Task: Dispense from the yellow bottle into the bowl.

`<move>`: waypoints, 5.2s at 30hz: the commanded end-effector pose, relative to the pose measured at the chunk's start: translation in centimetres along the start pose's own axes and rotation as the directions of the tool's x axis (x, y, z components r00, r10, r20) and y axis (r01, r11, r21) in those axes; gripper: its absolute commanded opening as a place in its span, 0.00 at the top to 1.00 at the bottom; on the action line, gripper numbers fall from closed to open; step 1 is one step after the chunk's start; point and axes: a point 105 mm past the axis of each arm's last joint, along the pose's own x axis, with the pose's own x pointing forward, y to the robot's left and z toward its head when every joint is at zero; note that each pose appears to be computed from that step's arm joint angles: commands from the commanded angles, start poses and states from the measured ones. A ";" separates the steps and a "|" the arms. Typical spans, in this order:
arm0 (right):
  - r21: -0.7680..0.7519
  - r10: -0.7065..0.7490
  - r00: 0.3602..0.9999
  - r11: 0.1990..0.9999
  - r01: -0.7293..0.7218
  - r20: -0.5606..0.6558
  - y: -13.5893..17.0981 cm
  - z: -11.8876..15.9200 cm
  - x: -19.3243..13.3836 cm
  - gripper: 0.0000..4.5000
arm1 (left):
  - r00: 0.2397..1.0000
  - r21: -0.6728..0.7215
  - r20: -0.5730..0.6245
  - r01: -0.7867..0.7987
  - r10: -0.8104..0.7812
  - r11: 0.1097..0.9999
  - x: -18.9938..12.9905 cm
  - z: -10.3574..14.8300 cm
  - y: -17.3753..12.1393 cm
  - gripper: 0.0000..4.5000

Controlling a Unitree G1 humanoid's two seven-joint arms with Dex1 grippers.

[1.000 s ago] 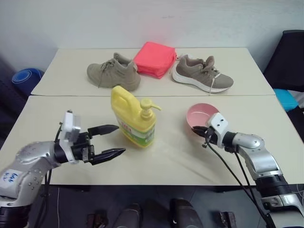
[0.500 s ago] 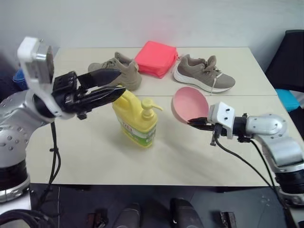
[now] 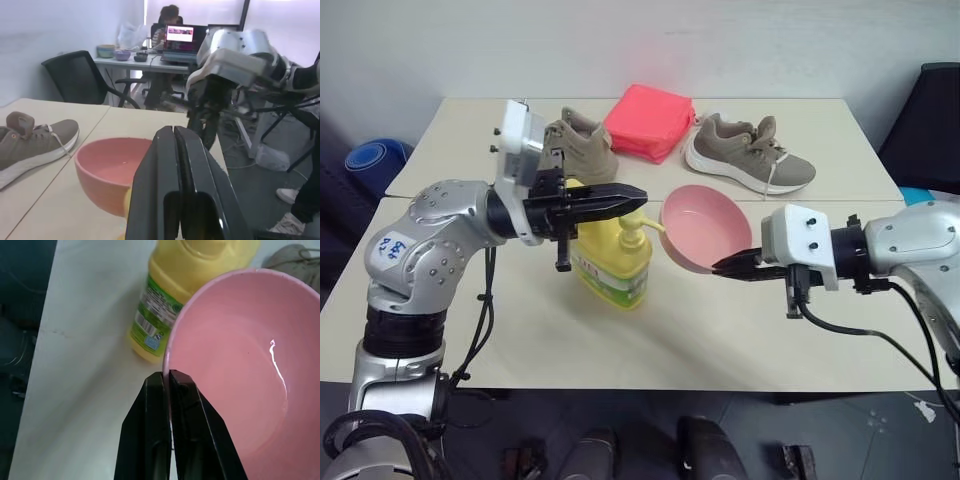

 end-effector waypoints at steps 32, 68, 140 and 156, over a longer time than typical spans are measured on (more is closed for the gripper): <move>0.265 -0.319 0.942 0.904 0.336 -0.106 -0.1 -13.1 0.7 0.47 | 0.997 -0.065 -0.058 -0.051 0.047 0.997 -7.8 -2.1 -2.9 1.00; 0.296 -0.389 0.921 0.878 0.375 -0.012 0.9 -16.9 3.8 0.85 | 0.990 -0.013 -0.141 0.013 -0.014 1.000 -5.2 -3.1 -5.7 0.00; 0.069 0.021 0.987 0.997 -0.032 0.156 0.6 3.5 3.7 1.00 | 0.893 -0.296 -0.450 -0.180 0.030 0.938 -0.5 -8.7 -0.8 0.98; 0.095 -0.048 0.989 0.995 0.035 0.140 -0.2 2.0 3.1 1.00 | 0.948 -0.276 -0.283 -0.225 0.144 0.935 -2.1 -5.1 1.3 0.98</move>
